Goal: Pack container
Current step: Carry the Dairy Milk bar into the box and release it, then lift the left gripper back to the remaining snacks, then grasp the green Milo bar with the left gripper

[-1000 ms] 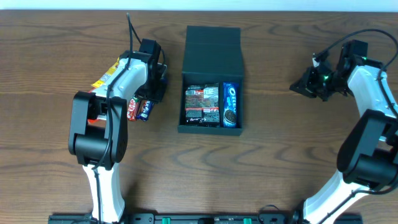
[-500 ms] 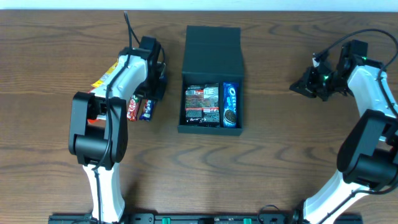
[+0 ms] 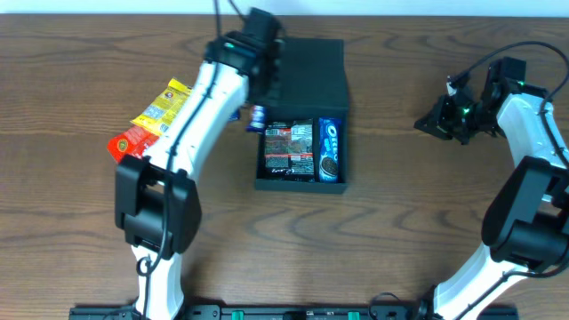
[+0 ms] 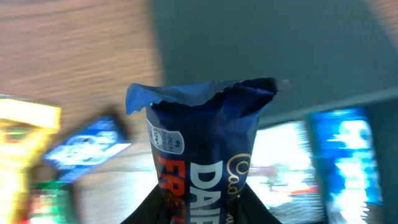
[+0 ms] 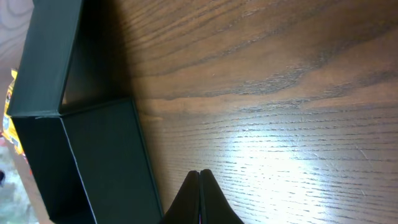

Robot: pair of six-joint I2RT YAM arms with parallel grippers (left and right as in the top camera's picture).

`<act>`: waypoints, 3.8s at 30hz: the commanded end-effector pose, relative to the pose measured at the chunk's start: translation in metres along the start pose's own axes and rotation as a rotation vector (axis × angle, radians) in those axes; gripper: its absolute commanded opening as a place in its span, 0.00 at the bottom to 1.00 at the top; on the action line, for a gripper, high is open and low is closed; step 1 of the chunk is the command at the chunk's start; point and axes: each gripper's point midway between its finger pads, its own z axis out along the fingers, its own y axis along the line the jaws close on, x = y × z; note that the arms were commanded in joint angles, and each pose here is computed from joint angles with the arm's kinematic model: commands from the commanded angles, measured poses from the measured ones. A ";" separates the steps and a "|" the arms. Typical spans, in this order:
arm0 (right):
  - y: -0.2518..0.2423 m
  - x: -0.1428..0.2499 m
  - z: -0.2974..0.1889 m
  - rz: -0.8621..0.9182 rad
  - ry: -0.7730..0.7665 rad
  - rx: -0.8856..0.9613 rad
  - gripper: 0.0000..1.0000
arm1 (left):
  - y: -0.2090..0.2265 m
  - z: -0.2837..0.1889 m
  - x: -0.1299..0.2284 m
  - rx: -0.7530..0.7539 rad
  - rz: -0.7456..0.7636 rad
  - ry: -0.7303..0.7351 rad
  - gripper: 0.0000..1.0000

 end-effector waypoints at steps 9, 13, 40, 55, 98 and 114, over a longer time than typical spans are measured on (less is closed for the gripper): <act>0.007 -0.005 -0.004 -0.031 -0.013 -0.010 0.02 | -0.099 0.022 0.033 0.112 -0.171 0.091 0.16; 0.007 -0.004 -0.004 -0.047 -0.008 -0.009 0.01 | -0.100 0.037 0.040 0.095 -0.246 0.126 0.14; 0.007 -0.004 -0.004 -0.055 -0.012 -0.009 0.01 | -0.099 0.108 0.078 0.070 -0.212 0.289 0.16; 0.007 -0.004 -0.004 -0.059 -0.012 -0.009 0.02 | -0.097 0.098 0.072 0.097 -0.204 0.299 0.64; 0.006 -0.008 -0.004 -0.071 -0.025 -0.006 0.01 | 0.154 0.020 0.108 -0.369 -0.326 0.308 0.64; 0.007 -0.009 -0.004 -0.076 -0.031 -0.008 0.05 | 0.168 0.063 0.128 -0.280 -0.269 0.287 0.73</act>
